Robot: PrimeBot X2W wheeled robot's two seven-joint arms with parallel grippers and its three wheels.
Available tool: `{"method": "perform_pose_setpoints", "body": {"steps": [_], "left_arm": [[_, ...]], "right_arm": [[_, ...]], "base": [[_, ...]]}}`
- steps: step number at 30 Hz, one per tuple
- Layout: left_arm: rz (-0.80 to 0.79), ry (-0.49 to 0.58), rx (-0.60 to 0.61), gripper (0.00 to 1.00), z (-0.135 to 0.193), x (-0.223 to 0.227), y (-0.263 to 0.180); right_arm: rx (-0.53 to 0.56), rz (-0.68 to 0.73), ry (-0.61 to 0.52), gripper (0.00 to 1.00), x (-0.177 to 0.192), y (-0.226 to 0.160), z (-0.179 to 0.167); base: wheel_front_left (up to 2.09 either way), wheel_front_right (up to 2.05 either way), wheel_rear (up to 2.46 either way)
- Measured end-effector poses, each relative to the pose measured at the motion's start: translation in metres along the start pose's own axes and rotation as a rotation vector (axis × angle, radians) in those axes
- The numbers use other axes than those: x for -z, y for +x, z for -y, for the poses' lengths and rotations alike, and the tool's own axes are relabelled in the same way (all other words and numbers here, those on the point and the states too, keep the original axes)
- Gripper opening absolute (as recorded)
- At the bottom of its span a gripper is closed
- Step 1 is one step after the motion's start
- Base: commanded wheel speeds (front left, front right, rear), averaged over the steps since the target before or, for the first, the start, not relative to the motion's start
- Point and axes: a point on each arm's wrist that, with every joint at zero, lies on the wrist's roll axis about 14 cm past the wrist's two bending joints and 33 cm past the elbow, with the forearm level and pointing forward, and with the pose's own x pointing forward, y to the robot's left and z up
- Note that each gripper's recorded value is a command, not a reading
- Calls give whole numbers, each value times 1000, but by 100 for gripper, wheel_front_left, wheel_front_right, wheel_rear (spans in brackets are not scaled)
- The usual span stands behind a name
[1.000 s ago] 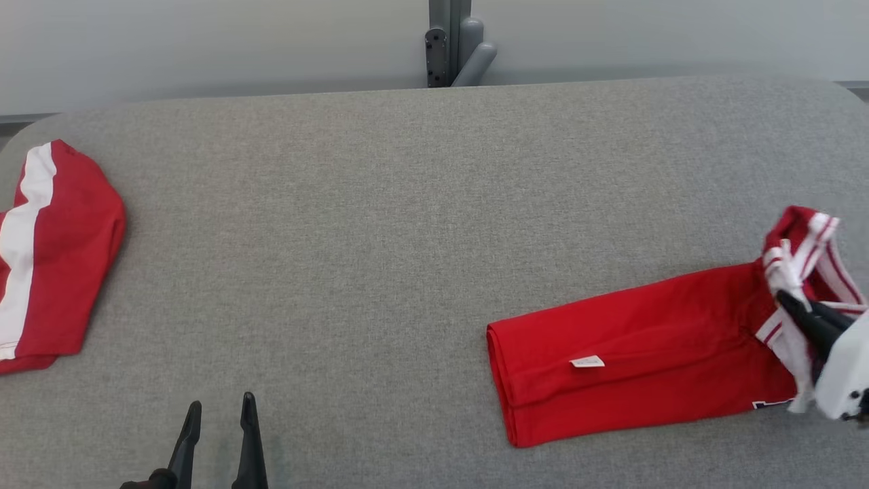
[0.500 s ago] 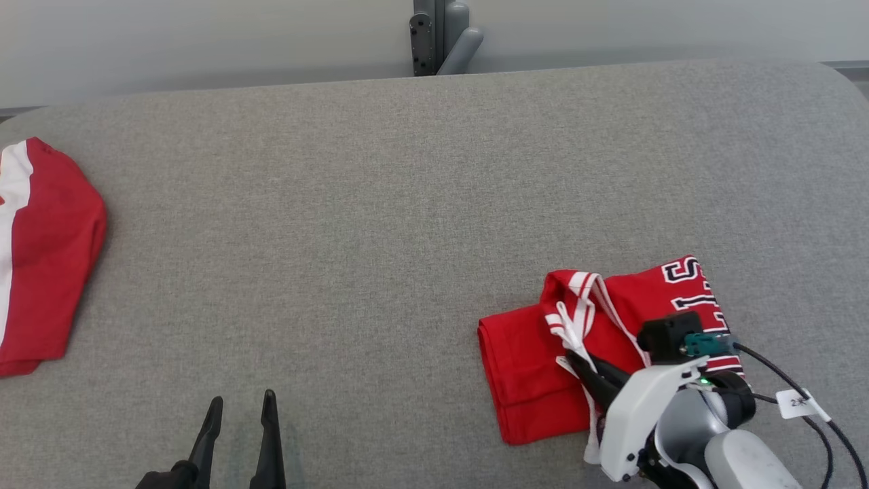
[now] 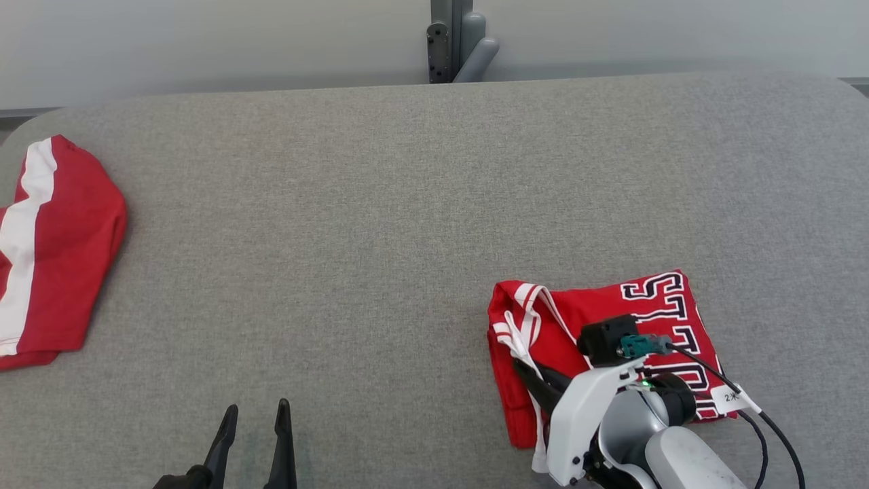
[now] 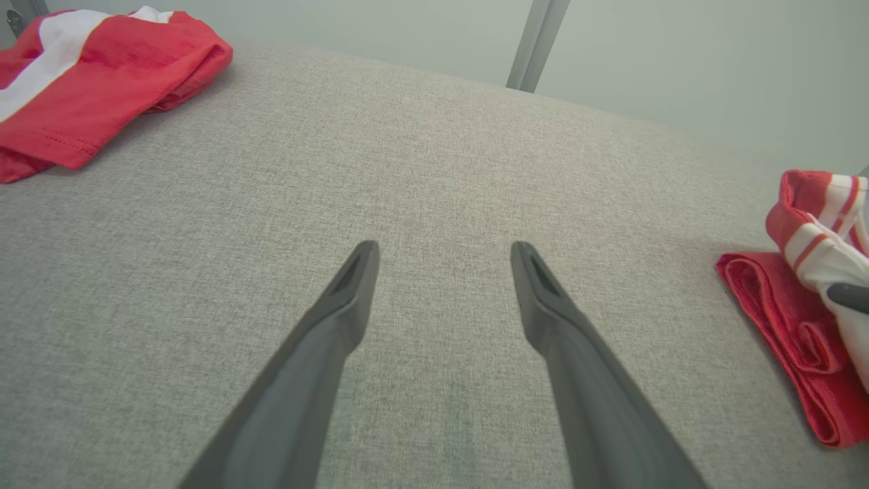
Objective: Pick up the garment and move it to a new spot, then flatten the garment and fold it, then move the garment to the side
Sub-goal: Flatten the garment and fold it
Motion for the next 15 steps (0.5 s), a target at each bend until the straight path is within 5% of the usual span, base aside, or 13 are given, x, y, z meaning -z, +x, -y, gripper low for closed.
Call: {"method": "perform_pose_setpoints", "body": {"steps": [6, 7, 8, 9, 15], "left_arm": [[5, 0, -10, 100, -3, -1, -2], [6, 0, -11, 100, -3, -1, -2], [6, 1, -12, 100, -4, -2, -2], [6, 2, -13, 100, -4, -2, -3], [1, 5, -13, 100, -4, 0, -6]], "right_arm": [[-13, -3, -2, 2, 2, 3, -5], [-15, 0, -1, 33, 2, 3, -6], [-16, 7, 0, 80, 1, 3, -7], [-19, 19, 0, 100, -1, 3, -8], [-59, 122, 22, 100, -25, -2, -22]], "base": [[0, 0, 0], [0, 0, 0], [0, 0, 0], [0, 0, 0], [0, 0, 0]]}}
